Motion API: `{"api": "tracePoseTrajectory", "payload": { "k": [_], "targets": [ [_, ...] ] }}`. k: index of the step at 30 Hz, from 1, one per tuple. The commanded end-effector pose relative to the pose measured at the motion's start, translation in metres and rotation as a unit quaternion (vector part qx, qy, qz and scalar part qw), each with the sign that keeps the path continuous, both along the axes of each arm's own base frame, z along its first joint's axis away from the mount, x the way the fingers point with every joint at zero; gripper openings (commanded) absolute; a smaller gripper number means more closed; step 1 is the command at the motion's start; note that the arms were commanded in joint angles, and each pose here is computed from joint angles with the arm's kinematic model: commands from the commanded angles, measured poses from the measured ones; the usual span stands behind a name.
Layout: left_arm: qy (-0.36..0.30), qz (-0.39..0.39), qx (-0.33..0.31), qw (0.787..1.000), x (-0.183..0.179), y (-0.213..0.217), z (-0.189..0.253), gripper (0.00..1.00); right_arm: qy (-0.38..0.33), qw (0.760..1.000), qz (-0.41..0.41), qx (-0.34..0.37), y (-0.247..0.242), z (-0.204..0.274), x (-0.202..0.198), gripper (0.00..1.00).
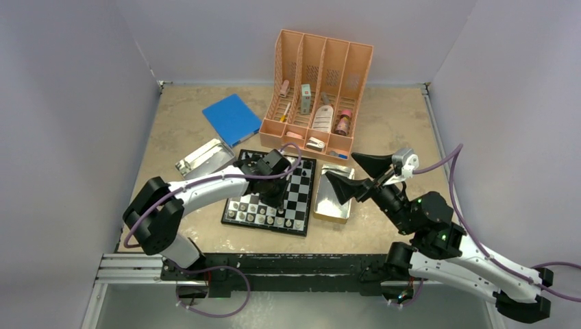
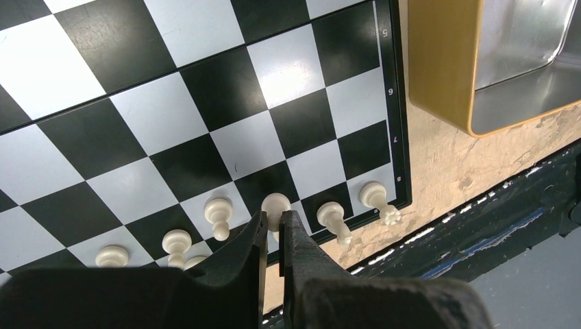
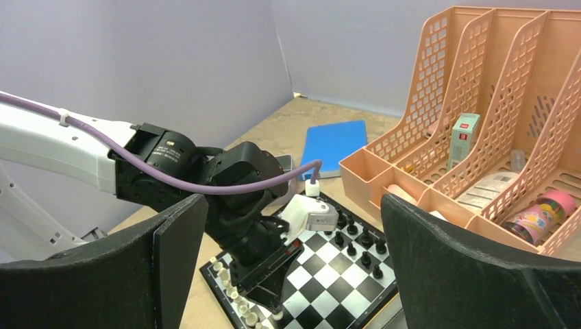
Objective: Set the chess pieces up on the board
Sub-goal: Place the chess piece on the chessboard.
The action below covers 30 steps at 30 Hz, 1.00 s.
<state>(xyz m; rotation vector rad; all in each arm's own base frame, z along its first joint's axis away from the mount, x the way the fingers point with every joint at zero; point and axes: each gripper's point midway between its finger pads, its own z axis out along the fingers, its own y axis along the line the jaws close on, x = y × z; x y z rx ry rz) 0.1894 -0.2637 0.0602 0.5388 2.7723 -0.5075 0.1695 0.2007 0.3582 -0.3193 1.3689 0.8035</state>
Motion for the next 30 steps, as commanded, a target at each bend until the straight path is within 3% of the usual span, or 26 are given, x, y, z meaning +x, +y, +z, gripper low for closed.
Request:
{"api": "tracePoseTrajectory", "payload": {
  "k": [1, 20, 25, 30],
  "targets": [
    [-0.005, -0.006, -0.014, 1.0, 0.004, -0.009, 0.0, 0.0, -0.008, 1.0, -0.008, 0.022, -0.005, 0.018, 0.0, 0.99],
    [0.006, -0.008, 0.001, 1.0, 0.001, -0.006, -0.007, 0.04, -0.008, 1.0, -0.01, 0.016, -0.008, 0.015, 0.0, 0.99],
    [0.006, -0.01, -0.005, 1.0, 0.001, -0.008, -0.004, 0.14, -0.006, 1.0, -0.009, 0.012, -0.007, 0.013, 0.0, 0.99],
    [0.0, -0.005, 0.001, 1.0, 0.004, -0.008, 0.002, 0.16, -0.005, 1.0, -0.009, 0.011, -0.006, 0.011, 0.0, 0.99]
  ]
}}
